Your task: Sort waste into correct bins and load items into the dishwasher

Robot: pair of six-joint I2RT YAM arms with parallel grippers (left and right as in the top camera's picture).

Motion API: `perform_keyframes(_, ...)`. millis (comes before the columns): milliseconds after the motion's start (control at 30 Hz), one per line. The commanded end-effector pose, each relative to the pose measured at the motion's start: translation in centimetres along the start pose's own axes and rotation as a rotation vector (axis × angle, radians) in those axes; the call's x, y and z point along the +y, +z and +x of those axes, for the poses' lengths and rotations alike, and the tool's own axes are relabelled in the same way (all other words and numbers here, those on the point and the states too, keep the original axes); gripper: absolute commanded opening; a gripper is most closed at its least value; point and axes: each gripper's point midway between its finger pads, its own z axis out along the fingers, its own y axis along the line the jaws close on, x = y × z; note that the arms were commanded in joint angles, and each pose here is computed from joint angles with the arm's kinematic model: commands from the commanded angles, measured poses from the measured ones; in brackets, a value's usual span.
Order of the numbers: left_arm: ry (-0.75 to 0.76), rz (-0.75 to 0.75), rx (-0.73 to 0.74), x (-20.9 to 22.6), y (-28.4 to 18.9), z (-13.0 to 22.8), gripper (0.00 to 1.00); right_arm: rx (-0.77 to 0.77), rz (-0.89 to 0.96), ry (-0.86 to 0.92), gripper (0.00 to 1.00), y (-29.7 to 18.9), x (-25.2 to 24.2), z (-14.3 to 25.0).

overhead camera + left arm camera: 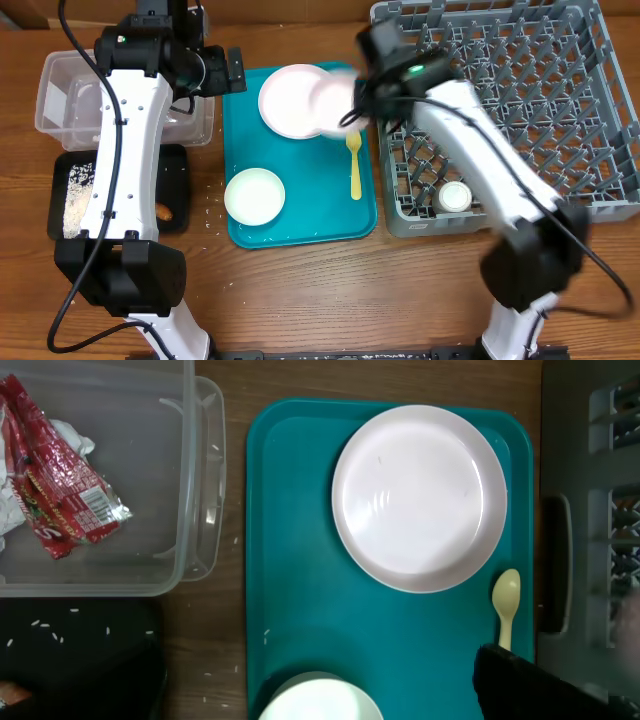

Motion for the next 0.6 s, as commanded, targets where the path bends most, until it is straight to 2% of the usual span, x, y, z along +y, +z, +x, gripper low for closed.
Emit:
perform_keyframes(0,-0.011,-0.012,0.003,0.6,0.2,0.0,1.00,-0.406,0.312,0.052,0.04,-9.2,-5.9,-7.4)
perform_keyframes(100,-0.011,-0.012,0.003,0.6,0.2,0.0,1.00,-0.571,0.565,0.091,0.04,-11.0,-9.6,-10.0)
perform_keyframes(167,-0.011,-0.012,0.003,0.6,0.2,0.0,1.00,-0.623,0.653,0.087,0.04,-10.7,-10.7,-11.1)
perform_keyframes(400,-0.011,-0.012,0.002,0.6,0.2,0.0,1.00,-0.648,0.875,-0.009,0.04,-5.1,-13.1,-13.9)
perform_keyframes(567,-0.011,-0.012,0.002,0.6,0.2,0.0,1.00,-0.615,0.922,-0.119,0.04,-0.7,-12.8,-14.6)
